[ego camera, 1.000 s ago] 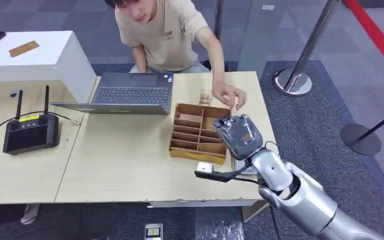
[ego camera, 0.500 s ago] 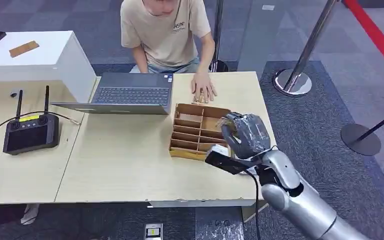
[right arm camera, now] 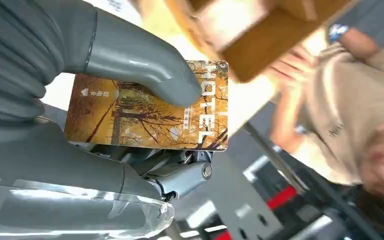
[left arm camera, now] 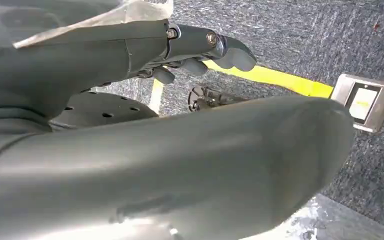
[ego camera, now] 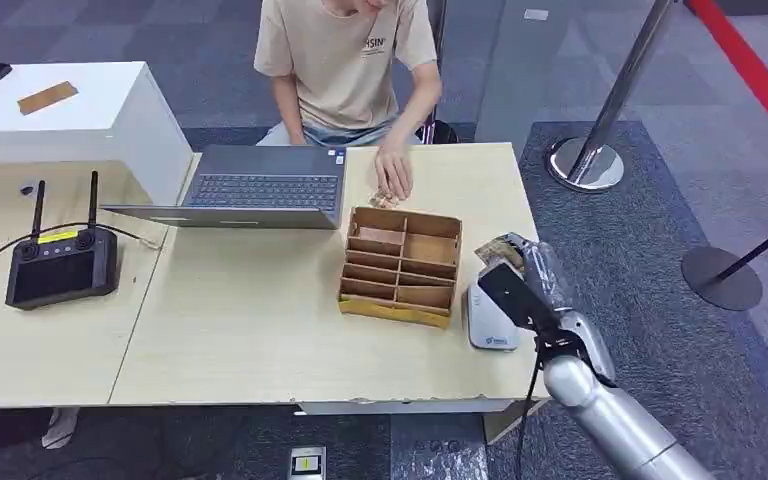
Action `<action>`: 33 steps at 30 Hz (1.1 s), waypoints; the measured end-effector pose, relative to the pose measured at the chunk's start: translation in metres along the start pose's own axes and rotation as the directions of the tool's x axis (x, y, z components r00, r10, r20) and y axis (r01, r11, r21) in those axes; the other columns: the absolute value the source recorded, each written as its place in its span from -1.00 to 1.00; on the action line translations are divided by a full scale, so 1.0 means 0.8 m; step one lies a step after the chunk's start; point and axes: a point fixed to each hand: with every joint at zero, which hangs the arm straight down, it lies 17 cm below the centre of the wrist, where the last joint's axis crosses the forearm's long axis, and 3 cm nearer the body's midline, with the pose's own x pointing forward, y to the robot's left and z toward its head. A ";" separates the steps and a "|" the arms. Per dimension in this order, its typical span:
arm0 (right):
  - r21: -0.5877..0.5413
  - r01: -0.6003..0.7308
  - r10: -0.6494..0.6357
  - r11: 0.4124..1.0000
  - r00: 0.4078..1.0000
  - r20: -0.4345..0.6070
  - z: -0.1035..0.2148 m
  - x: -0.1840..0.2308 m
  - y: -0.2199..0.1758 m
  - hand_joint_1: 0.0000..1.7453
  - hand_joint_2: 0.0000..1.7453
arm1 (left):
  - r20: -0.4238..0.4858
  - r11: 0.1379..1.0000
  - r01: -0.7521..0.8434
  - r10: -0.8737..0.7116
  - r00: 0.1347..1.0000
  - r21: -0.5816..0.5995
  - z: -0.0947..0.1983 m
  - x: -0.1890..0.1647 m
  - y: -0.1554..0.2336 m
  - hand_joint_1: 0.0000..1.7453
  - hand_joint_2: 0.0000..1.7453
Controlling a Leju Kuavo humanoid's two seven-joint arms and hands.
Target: Pass the card to the sensor for recognition and then transmit it.
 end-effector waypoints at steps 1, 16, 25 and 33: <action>0.008 -0.003 0.003 1.000 1.000 -0.022 0.003 -0.011 0.007 1.00 1.00 | -0.001 1.000 0.000 0.000 1.000 -0.001 0.000 0.000 -0.001 -1.00 -1.00; 0.081 0.004 0.018 0.997 0.965 -0.261 0.050 -0.128 0.072 1.00 1.00 | -0.006 1.000 -0.006 0.006 1.000 -0.001 0.001 0.000 -0.005 -1.00 -1.00; 0.081 -0.002 0.025 0.997 0.959 -0.282 0.053 -0.139 0.083 1.00 1.00 | -0.002 1.000 -0.008 0.008 1.000 -0.002 0.001 0.001 -0.006 -1.00 -1.00; 0.073 0.002 0.018 0.997 0.961 -0.276 0.049 -0.137 0.086 1.00 1.00 | -0.004 1.000 -0.011 0.011 1.000 -0.004 0.002 0.000 -0.008 -1.00 -1.00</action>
